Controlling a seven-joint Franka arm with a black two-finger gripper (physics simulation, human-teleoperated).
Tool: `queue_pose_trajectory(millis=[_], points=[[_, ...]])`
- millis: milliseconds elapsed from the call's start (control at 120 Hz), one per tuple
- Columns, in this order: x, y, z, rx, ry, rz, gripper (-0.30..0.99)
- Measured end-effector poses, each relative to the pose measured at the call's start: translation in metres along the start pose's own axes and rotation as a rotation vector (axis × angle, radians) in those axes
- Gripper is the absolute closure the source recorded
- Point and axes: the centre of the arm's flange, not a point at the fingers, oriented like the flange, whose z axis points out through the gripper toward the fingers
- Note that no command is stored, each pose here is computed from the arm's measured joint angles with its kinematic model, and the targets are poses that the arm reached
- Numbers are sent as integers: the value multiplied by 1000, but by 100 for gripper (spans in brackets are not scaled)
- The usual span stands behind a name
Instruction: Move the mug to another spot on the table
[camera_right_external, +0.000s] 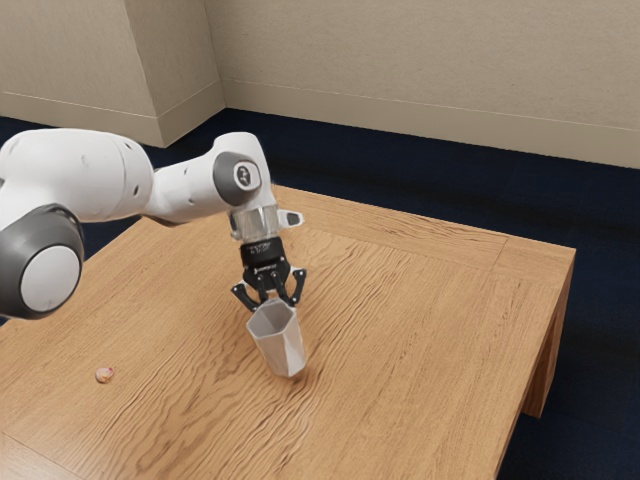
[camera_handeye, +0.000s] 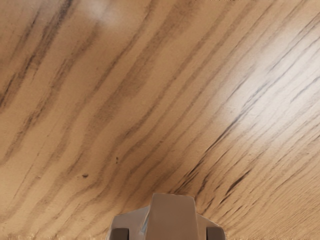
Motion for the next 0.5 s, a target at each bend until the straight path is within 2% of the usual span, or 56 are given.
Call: queue_pose_trajectory(millis=[500], points=[[33,-80,-29,-49,-94,-212,63]])
